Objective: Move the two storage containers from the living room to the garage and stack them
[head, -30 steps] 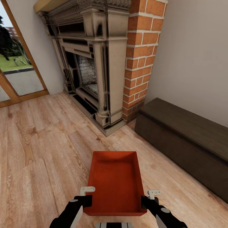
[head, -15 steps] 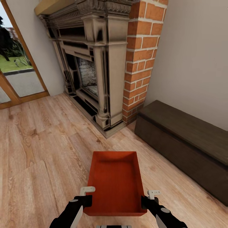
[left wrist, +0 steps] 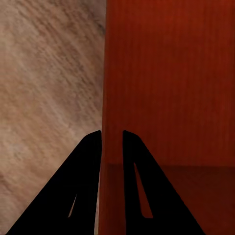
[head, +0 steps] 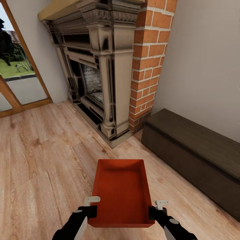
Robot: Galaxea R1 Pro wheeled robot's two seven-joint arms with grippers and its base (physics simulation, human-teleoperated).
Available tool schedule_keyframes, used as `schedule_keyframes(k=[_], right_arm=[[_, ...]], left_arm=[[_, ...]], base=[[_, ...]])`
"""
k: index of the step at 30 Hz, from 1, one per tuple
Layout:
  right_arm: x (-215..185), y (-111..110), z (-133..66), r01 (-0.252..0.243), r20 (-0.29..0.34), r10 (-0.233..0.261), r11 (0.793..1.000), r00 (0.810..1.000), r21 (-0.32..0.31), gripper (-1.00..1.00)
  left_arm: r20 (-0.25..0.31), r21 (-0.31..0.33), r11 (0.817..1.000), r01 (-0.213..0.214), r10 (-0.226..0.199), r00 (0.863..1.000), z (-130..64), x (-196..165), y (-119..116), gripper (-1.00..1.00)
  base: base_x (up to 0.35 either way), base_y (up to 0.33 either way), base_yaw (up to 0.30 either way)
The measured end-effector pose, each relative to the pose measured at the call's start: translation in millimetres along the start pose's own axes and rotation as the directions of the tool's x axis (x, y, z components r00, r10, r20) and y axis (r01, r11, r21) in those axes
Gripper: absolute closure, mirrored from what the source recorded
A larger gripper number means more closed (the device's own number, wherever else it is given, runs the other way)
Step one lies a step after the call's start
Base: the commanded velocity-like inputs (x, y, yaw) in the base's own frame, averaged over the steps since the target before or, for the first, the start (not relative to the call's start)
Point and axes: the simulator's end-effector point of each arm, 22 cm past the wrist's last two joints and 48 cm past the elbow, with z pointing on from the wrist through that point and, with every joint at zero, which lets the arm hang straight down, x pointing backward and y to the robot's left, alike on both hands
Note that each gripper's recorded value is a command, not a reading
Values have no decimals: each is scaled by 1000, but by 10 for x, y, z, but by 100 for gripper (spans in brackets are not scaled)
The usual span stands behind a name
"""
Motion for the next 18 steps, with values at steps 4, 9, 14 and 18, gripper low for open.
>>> schedule_keyframes(k=[4,9,14,18], right_arm=[[-93,15,-72,1,6,-1,1000,1000,0,100],[-212,39,-162,4,14,-4,1000,1000,0,100],[-332,53,-253,10,22,-10,1000,1000,0,100],[-424,68,-326,11,28,-11,1000,1000,-1,100]], left_arm=[[6,0,1000,0,0,1000,-89,-79,-6,100],[13,1,1000,1,-1,1000,-199,-176,-10,100],[21,2,1000,1,-1,1000,-310,-272,-22,100],[27,2,1000,1,-1,1000,-399,-348,-29,100]], base=[[0,0,0],[0,0,0],[0,0,0],[0,0,0]])
